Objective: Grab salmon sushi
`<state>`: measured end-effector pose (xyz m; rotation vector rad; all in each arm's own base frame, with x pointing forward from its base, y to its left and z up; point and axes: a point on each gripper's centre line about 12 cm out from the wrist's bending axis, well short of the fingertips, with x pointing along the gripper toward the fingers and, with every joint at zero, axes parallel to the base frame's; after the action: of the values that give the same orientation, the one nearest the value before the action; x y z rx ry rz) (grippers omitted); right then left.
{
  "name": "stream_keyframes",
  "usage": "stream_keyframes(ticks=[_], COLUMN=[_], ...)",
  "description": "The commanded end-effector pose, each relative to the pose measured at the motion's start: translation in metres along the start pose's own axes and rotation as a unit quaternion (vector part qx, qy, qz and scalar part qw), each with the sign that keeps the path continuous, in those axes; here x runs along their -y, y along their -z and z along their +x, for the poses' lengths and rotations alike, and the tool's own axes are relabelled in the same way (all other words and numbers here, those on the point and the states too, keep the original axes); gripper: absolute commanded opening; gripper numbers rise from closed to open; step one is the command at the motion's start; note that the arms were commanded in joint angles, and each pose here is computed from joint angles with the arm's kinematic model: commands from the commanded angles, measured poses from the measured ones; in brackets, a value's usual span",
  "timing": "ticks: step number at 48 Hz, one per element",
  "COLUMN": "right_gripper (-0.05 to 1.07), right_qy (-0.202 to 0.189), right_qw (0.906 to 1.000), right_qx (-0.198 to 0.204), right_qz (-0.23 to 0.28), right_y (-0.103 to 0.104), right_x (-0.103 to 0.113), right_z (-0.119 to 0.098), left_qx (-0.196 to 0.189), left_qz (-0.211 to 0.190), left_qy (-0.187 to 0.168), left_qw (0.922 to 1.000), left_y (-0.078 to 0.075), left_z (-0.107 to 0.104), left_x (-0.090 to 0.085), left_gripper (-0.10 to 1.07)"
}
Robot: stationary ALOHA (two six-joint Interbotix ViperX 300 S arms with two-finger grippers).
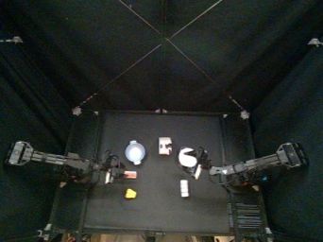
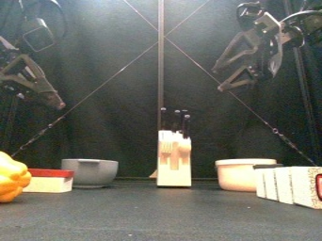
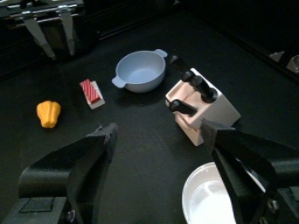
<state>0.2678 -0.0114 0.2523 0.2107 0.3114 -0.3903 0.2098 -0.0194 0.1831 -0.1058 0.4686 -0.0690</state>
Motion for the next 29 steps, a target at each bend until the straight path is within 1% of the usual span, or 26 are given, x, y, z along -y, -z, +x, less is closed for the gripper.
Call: stream_keyframes(ticks=[1,7,11,15,17,23,27,29], right_gripper=[1.04,1.04,1.04,1.04,1.04,1.04,1.04,1.04], right_qy=[-0.006,-0.011,-0.018,-0.025,-0.028,-0.033,-0.032,-0.031], right_qw=[0.9998,0.9997,0.9996,0.9994,0.9993,0.9990,0.9990,0.9991], right_qx=[0.018,0.015,0.012,0.013,0.014,0.018,0.016,0.015], right_qz=[0.009,0.016,0.017,0.019,0.020,0.024,0.026,0.027], right_y=[-0.012,-0.010,-0.006,-0.005,-0.005,-0.004,-0.002,-0.001], right_x=[-0.002,-0.002,-0.004,-0.005,-0.005,-0.003,-0.002,-0.001], right_z=[-0.005,-0.009,-0.012,-0.017,-0.019,-0.024,-0.026,-0.026], left_qx=[-0.037,-0.108,-0.142,-0.164,-0.166,-0.166,-0.170,-0.175], left_qz=[-0.009,-0.043,-0.064,-0.080,-0.085,-0.083,-0.080,-0.080], left_qy=[-0.004,-0.024,-0.030,-0.033,-0.032,-0.031,-0.032,-0.033], left_qw=[0.9993,0.9929,0.9873,0.9826,0.9818,0.9822,0.9818,0.9808], left_y=[-0.015,-0.010,-0.006,-0.002,-0.002,-0.002,0.001,0.005], left_z=[0.008,0.016,0.020,0.023,0.024,0.025,0.024,0.024], left_x=[0.005,0.004,0.004,0.005,0.005,0.006,0.005,0.005], left_gripper=[0.78,0.78,0.78,0.78,0.78,0.78,0.78,0.78])
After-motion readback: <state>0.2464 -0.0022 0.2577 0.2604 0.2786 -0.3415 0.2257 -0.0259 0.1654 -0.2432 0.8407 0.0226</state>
